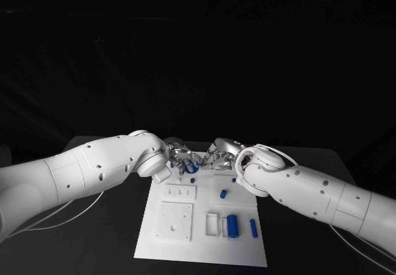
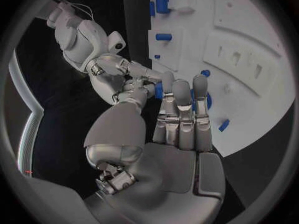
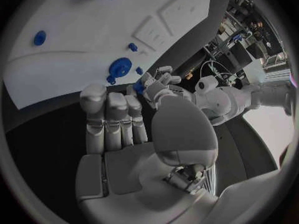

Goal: Assemble the parts on the task board

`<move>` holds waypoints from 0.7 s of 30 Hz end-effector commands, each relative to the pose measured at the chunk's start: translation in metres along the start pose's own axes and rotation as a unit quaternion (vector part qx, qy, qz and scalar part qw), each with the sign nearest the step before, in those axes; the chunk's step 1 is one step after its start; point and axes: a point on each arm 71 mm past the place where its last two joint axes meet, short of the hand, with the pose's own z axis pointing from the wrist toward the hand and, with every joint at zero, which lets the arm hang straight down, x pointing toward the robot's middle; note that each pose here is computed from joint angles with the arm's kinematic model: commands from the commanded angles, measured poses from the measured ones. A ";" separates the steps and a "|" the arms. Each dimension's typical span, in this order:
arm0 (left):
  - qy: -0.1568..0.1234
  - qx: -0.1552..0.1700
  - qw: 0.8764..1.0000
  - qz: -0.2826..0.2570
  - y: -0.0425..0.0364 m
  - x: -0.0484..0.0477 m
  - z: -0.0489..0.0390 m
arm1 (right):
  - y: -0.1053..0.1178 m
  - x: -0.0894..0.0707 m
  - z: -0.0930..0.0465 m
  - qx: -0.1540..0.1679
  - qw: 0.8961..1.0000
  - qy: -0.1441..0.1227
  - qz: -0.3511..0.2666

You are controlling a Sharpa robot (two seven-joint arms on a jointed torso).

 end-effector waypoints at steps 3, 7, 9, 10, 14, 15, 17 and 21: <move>-0.009 0.000 1.000 0.009 0.0020 -0.0033 -0.0008 | -0.010 -0.001 -0.002 0.020 1.000 -0.001 0.002; -0.014 -0.002 1.000 0.012 0.0035 -0.0050 -0.0010 | -0.012 -0.001 -0.005 0.017 1.000 -0.004 0.011; -0.016 -0.004 1.000 0.014 0.0050 -0.0062 -0.0015 | -0.014 -0.002 -0.008 0.017 1.000 -0.007 0.016; -0.017 -0.004 1.000 0.016 0.0059 -0.0068 -0.0018 | -0.016 -0.002 -0.009 0.018 1.000 -0.009 0.017; -0.027 -0.009 0.999 0.029 0.0104 -0.0091 -0.0043 | -0.030 -0.006 -0.015 0.030 0.999 -0.017 0.021; -0.030 -0.010 0.999 0.033 0.0112 -0.0095 -0.0051 | -0.033 -0.007 -0.016 0.033 0.999 -0.019 0.022; -0.040 -0.013 0.998 0.047 0.0133 -0.0102 -0.0074 | -0.042 -0.010 -0.018 0.042 0.999 -0.025 0.022; -0.059 -0.022 0.995 0.075 0.0192 -0.0092 -0.0134 | -0.059 -0.020 -0.020 0.060 0.997 -0.046 0.025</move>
